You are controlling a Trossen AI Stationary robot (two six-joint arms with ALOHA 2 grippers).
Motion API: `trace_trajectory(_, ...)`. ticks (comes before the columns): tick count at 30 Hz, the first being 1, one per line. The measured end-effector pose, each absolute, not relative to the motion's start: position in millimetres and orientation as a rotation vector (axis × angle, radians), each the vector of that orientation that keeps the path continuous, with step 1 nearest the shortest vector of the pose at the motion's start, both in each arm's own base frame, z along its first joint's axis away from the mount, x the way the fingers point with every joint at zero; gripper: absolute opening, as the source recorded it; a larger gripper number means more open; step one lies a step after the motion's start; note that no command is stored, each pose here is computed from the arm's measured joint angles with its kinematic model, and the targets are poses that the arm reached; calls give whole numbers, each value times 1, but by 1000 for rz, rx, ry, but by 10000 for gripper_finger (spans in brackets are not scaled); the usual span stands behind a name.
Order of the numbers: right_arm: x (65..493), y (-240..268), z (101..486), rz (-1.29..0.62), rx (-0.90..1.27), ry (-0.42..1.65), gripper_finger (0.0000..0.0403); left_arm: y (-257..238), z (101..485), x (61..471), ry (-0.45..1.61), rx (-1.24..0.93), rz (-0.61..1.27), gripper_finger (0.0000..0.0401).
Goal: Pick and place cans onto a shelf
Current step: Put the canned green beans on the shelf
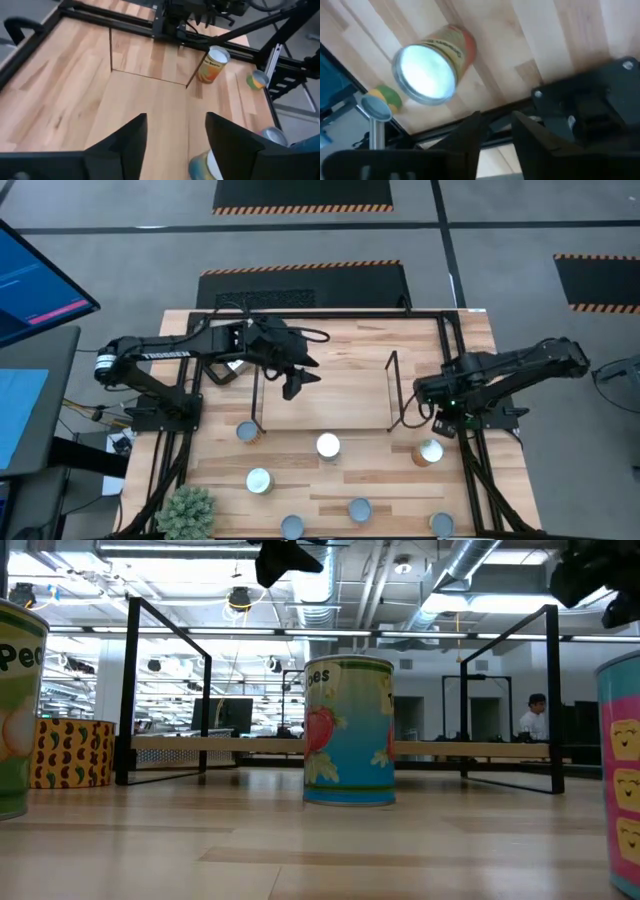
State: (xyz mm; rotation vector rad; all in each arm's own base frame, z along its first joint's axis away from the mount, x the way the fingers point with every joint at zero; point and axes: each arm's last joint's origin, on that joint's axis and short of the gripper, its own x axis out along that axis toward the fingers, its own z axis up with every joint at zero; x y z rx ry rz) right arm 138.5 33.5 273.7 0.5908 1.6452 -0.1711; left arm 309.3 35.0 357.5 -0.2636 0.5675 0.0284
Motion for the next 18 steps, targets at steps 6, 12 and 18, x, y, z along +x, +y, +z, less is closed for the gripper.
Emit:
trace_trajectory(6,152,43,268,-110,613,1519,212,35,358,310,559,-302,51,213)
trace_trajectory(12,153,56,252,-72,574,1496,237,29,351,314,604,-299,34,213)
trace_trajectory(18,146,65,235,-94,568,1549,222,23,343,316,655,-289,39,213)
